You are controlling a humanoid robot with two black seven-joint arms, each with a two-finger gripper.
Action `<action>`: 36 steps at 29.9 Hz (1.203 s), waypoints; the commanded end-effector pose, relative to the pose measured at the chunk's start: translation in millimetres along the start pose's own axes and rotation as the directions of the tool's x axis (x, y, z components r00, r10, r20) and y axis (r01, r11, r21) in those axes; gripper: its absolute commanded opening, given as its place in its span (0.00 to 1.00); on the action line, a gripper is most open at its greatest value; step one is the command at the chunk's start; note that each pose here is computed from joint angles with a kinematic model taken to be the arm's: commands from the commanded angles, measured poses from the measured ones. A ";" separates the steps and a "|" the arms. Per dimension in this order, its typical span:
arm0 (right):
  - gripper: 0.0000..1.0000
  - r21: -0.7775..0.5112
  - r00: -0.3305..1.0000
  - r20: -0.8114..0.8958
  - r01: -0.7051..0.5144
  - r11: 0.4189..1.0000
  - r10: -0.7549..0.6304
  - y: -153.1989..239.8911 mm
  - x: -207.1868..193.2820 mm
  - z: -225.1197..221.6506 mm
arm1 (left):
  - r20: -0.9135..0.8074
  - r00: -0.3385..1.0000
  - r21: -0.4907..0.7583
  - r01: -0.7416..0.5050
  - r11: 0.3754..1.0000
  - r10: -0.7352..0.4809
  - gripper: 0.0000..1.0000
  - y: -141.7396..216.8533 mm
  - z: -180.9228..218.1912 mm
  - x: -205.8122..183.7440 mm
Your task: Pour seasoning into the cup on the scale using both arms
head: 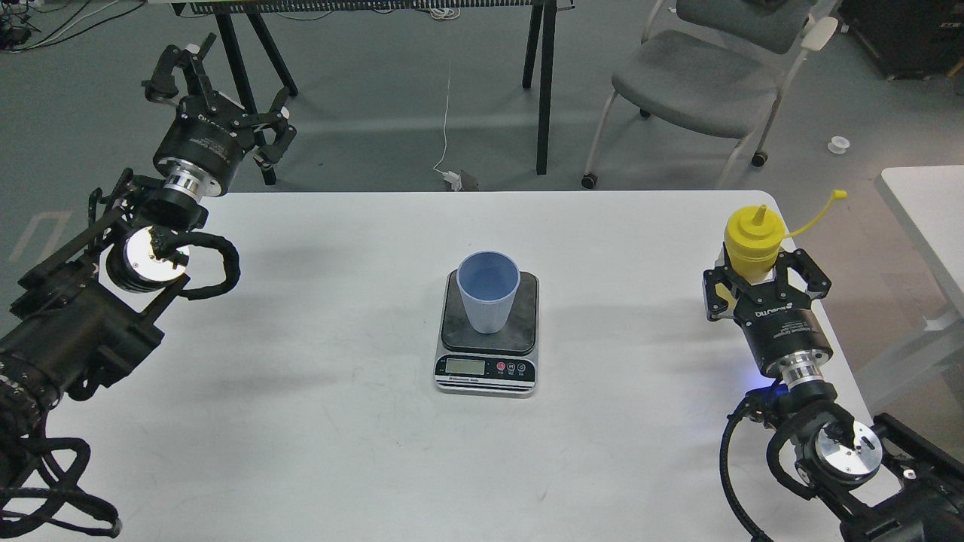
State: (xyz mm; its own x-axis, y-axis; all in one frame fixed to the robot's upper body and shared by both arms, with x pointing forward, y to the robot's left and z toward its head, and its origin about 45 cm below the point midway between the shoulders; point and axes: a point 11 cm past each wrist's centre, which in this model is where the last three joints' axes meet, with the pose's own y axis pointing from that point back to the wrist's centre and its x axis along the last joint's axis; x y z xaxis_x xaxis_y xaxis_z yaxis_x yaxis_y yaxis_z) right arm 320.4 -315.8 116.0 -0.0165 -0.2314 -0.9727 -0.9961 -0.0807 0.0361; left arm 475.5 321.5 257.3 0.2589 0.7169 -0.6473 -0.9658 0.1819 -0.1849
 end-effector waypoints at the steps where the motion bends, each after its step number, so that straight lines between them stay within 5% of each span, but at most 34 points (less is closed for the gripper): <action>1: 0.41 -0.023 0.999 0.034 -0.012 1.000 0.012 2.4 5.6 18.8 | 0.002 1.000 0.001 0.000 1.000 0.000 1.00 0.2 0.7 0.4; 20: 0.49 -0.054 0.992 0.060 -0.109 0.993 0.113 14.5 41.0 48.2 | 0.001 1.000 0.012 -0.001 1.000 0.001 1.00 -0.7 -6.0 -1.8; 30: 0.93 -0.049 0.989 0.067 -0.131 0.990 0.134 24.1 48.0 48.7 | -0.003 1.000 0.011 0.002 1.000 -0.002 1.00 -1.8 -7.2 -3.8; 36: 0.98 -0.056 0.981 0.053 -0.184 0.981 0.187 50.2 64.4 43.7 | -0.002 1.000 0.005 0.003 1.000 -0.003 1.00 -1.8 -3.7 -3.5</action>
State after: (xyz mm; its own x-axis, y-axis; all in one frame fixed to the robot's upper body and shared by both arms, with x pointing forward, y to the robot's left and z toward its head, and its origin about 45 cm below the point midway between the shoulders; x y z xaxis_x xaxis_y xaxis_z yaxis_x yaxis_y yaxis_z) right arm 279.3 -287.5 51.8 -0.1813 -0.1822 -0.9664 -0.9755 -0.0913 0.2002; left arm 476.5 314.2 255.7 0.2611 0.7136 -0.6501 -0.9653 0.1888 -0.1805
